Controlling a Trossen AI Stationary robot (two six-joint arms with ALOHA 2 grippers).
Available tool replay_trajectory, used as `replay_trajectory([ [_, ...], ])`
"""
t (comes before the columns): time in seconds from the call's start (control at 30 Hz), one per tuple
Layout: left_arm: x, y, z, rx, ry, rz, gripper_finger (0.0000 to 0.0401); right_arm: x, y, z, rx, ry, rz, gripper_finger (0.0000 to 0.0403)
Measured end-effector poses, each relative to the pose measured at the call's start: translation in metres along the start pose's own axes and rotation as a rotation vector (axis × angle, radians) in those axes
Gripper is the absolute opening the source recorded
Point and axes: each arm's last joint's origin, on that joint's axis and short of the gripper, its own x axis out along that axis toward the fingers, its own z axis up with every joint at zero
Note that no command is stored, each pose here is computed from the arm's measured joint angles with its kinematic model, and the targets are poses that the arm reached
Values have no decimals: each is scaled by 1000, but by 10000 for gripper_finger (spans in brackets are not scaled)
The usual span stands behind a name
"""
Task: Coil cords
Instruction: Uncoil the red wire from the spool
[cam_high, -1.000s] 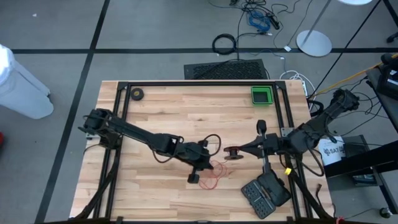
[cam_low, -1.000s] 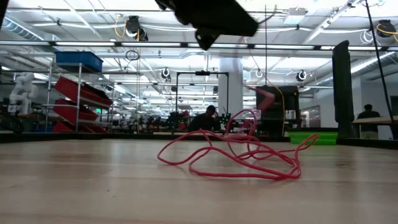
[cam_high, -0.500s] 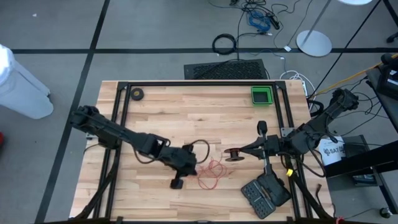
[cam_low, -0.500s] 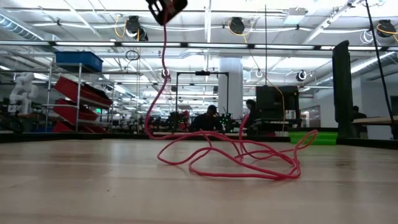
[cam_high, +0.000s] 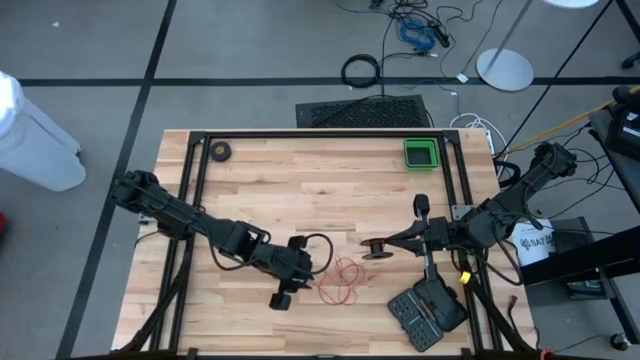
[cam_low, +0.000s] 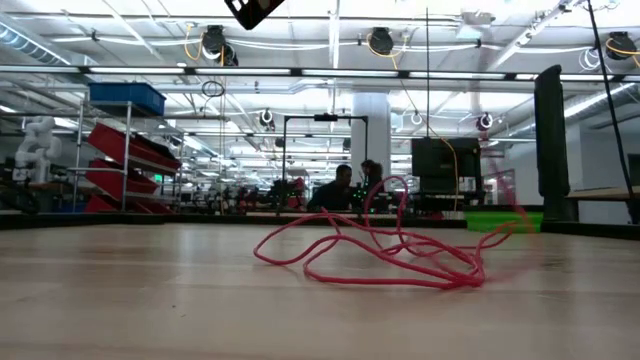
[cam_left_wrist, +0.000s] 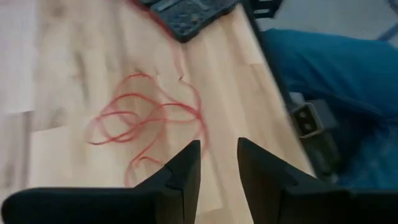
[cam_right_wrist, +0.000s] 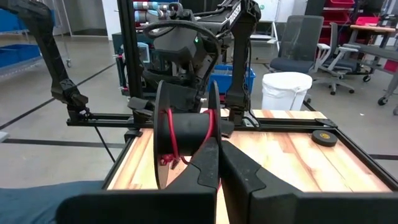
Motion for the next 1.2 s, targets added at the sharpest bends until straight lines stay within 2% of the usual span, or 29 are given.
replay_trajectory([
  [0.2, -1, 9, 12, -15, -137, 156, 112, 0, 0, -2, 8, 22, -2, 0],
  [0.37, -2, 9, 27, 56, -290, 136, 112, 0, 0, -3, 9, 24, -2, 0],
  [0.47, -1, 4, 31, 84, -336, 120, 112, 0, 0, -3, 7, 24, -2, 0],
  [0.67, 10, 2, 33, 130, -380, 170, 117, 0, 0, -3, 8, 23, -2, 0],
  [0.83, 32, 7, 31, 137, -385, 182, 164, 0, 0, -2, 10, 21, -2, 0],
  [1.0, 47, 21, 30, 110, -403, 255, 217, 0, 0, -2, 11, 21, -2, 0],
  [1.2, 57, 25, 31, 100, -432, 258, 233, 0, 0, -2, 9, 21, -2, 0],
])
